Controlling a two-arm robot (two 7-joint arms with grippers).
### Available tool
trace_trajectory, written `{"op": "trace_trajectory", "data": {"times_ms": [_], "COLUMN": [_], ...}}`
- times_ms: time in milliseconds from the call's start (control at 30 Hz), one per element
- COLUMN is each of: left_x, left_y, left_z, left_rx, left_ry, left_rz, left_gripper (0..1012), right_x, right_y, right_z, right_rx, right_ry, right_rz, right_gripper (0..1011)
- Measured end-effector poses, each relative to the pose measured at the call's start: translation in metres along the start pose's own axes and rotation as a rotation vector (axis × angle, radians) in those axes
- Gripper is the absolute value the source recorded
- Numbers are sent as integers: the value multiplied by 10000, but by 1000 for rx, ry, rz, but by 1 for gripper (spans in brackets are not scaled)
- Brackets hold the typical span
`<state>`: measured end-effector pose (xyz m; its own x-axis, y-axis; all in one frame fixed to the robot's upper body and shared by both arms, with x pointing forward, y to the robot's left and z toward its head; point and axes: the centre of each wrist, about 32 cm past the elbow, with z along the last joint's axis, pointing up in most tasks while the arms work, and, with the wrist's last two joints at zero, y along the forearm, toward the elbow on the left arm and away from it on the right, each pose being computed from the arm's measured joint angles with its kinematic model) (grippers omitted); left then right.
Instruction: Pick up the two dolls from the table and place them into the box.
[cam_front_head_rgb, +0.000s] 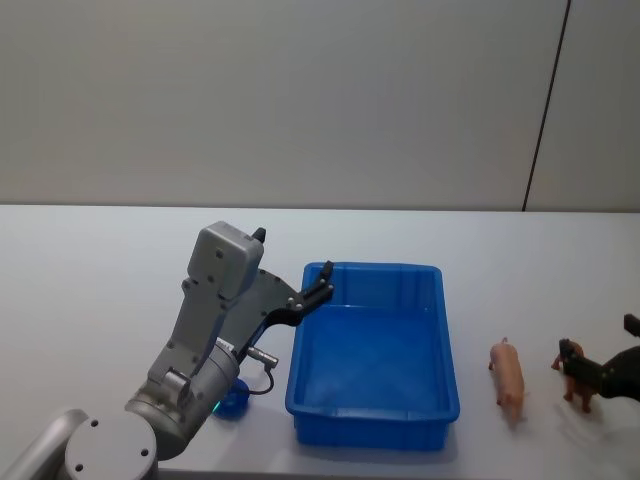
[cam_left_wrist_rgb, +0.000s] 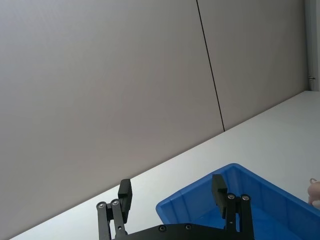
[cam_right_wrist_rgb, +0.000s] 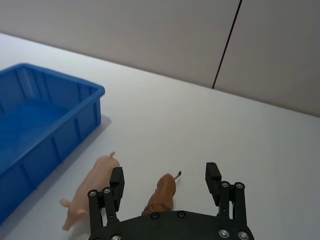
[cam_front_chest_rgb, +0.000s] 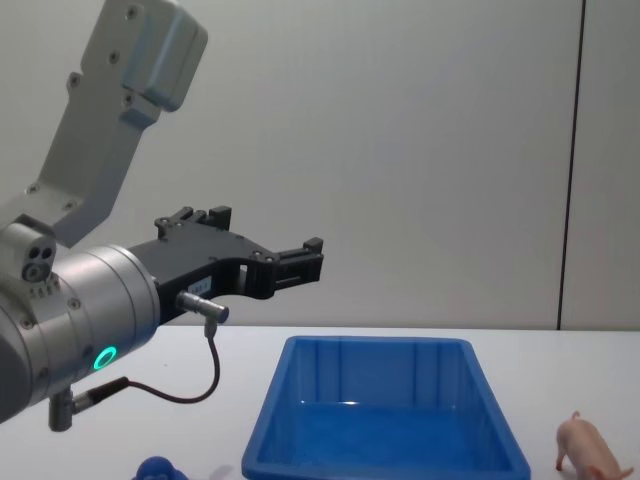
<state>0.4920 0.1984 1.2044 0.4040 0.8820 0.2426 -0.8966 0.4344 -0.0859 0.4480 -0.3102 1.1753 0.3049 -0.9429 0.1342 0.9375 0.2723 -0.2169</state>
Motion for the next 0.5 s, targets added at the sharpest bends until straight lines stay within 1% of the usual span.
{"op": "trace_trajectory", "data": {"times_ms": [167,200,233,467,500], "left_x": [0,0,0,0,0], "left_y": [0,0,0,0,0], "left_z": [0,0,0,0,0], "left_rx": [0,0,0,0,0], "left_ry": [0,0,0,0,0], "left_rz": [0,0,0,0,0], "left_gripper": [1003,1003,1003,1003,1003], "right_x": [32,32,39,55,55], "right_y": [43,43,63,126,126], "right_z": [-51,-51,-66,-105,-105], "right_rx": [-54,-54,-74,-124,-124], "right_ry": [-8,-8,-11,-16,-16], "right_rz": [13,13,17,26,26], "right_gripper": [1001,1001,1001,1001,1001]}}
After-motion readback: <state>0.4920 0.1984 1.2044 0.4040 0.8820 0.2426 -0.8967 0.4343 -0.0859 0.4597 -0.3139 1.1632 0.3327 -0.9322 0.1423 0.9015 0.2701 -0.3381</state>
